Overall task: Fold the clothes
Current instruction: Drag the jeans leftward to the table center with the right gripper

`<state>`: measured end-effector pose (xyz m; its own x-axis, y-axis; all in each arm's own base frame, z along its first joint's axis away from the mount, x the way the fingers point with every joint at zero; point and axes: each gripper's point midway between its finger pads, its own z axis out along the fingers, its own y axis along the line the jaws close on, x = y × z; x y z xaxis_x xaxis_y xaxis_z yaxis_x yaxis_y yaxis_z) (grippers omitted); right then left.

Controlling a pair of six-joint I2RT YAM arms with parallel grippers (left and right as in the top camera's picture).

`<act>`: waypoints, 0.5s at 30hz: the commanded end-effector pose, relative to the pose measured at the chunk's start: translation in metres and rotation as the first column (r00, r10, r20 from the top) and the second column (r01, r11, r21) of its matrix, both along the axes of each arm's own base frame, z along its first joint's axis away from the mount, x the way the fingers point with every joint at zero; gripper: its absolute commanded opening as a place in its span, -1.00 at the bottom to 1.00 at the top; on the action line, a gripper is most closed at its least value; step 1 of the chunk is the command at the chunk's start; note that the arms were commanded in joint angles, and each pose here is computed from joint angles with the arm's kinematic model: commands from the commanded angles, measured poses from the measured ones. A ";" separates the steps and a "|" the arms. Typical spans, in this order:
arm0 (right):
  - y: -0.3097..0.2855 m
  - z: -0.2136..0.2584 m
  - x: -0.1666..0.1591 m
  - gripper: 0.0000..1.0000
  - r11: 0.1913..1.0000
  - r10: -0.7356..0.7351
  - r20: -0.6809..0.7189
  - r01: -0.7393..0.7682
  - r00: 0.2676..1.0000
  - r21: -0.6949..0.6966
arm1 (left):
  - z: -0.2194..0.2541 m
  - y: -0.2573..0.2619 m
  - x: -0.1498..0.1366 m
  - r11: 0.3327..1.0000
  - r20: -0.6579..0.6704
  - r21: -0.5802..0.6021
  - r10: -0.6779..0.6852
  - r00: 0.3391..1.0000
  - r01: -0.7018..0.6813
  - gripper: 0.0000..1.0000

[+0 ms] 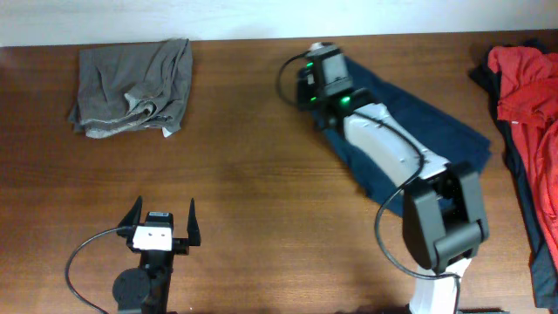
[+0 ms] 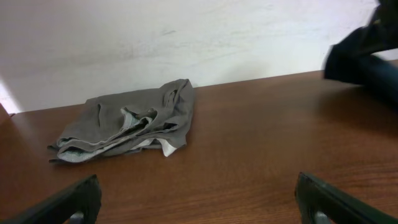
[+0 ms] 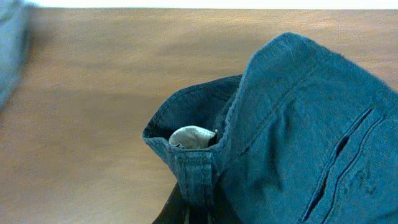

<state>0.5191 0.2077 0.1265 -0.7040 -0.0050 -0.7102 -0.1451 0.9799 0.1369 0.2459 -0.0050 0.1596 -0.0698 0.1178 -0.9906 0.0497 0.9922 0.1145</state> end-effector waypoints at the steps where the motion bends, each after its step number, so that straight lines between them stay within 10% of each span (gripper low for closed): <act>1: 0.045 -0.011 -0.018 -0.92 0.995 0.065 -0.046 -0.061 0.997 0.077 | -0.001 0.002 0.000 1.000 0.004 0.018 0.012 1.000 -0.012 0.99; 15: 0.174 -0.034 -0.140 -0.92 0.951 0.291 -0.240 -0.254 0.926 0.173 | -0.001 0.002 0.000 1.000 0.004 0.018 0.012 1.000 -0.012 0.99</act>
<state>0.3986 0.3594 0.0939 -0.8332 -0.1356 -0.5360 -0.3359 0.8942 0.2960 0.2459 -0.0050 0.1596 -0.0694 0.1178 -0.9906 0.0497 0.9922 0.1146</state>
